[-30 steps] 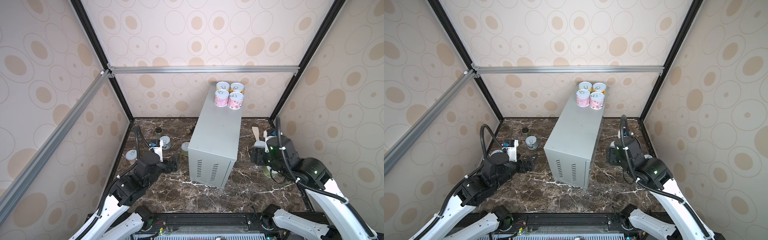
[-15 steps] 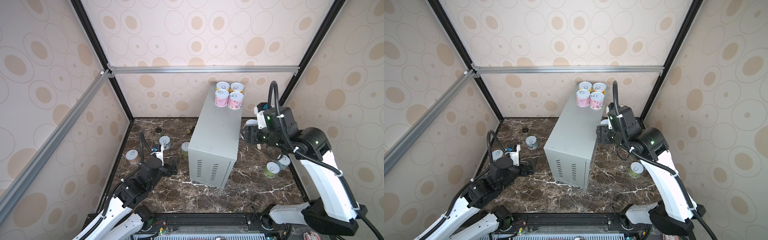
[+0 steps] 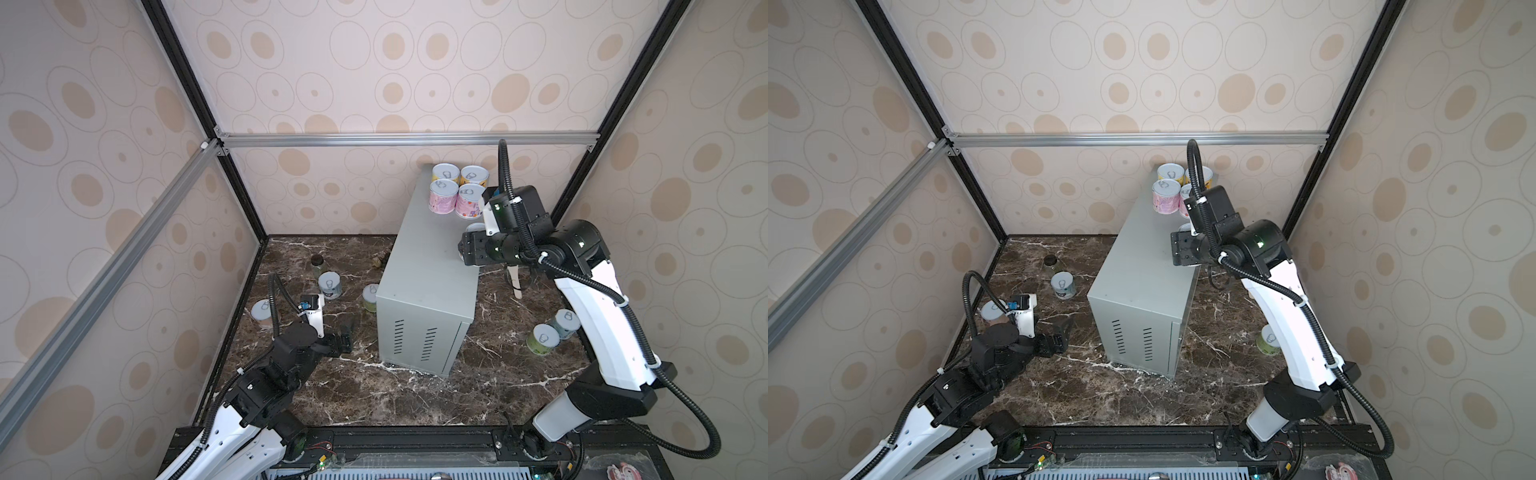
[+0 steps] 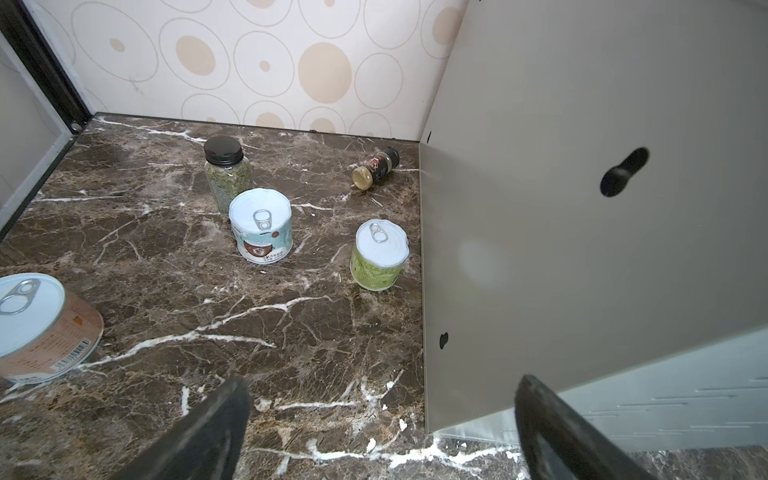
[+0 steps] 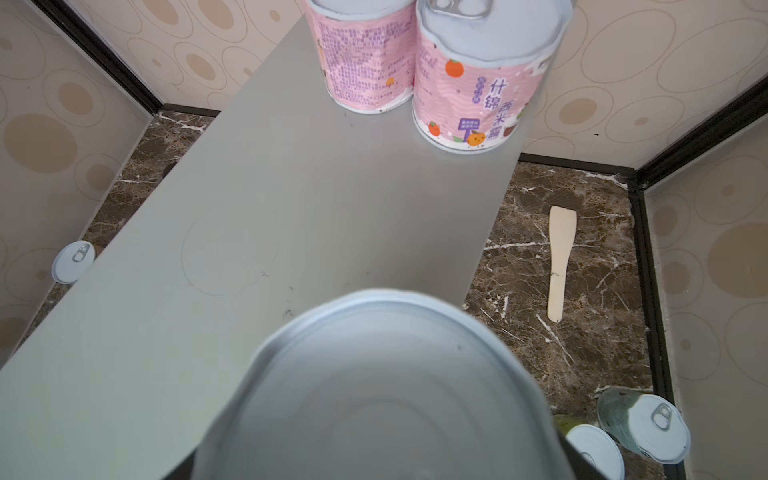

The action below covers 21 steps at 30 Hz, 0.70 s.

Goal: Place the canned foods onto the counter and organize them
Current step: 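Raise the held can up over the box top beside the pink cans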

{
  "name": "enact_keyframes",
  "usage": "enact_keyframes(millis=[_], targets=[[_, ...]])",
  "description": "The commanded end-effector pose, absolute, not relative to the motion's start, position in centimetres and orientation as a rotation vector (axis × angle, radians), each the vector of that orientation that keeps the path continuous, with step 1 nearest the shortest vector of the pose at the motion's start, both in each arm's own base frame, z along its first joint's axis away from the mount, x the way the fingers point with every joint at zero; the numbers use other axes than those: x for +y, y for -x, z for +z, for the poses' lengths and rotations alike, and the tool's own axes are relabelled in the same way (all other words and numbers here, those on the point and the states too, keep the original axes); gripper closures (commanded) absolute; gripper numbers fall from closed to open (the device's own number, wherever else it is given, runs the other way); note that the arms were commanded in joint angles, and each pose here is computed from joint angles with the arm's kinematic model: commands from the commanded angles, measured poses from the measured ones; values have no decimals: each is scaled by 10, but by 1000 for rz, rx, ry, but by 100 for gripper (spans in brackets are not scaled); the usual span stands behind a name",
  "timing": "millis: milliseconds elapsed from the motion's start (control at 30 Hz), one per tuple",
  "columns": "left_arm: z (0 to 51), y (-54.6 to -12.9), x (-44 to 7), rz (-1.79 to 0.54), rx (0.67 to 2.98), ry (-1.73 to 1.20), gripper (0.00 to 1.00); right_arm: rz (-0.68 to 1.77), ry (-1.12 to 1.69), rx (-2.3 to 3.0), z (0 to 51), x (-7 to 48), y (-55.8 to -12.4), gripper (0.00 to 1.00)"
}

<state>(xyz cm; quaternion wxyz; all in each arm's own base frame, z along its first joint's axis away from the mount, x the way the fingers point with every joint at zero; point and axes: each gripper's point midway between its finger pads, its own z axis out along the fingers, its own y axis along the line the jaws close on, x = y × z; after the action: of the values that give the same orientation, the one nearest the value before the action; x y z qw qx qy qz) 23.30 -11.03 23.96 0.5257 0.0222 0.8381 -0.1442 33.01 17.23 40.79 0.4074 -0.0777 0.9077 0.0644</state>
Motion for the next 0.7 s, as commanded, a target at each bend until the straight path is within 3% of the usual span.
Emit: enact_keyframes(millis=[0, 667], targets=[[247, -234, -114, -356, 1973, -80, 1, 141, 167, 2210, 430, 168, -340, 45], [249, -231, -112, -373, 1957, -71, 1, 152, 79, 2275, 403, 170, -394, 45]])
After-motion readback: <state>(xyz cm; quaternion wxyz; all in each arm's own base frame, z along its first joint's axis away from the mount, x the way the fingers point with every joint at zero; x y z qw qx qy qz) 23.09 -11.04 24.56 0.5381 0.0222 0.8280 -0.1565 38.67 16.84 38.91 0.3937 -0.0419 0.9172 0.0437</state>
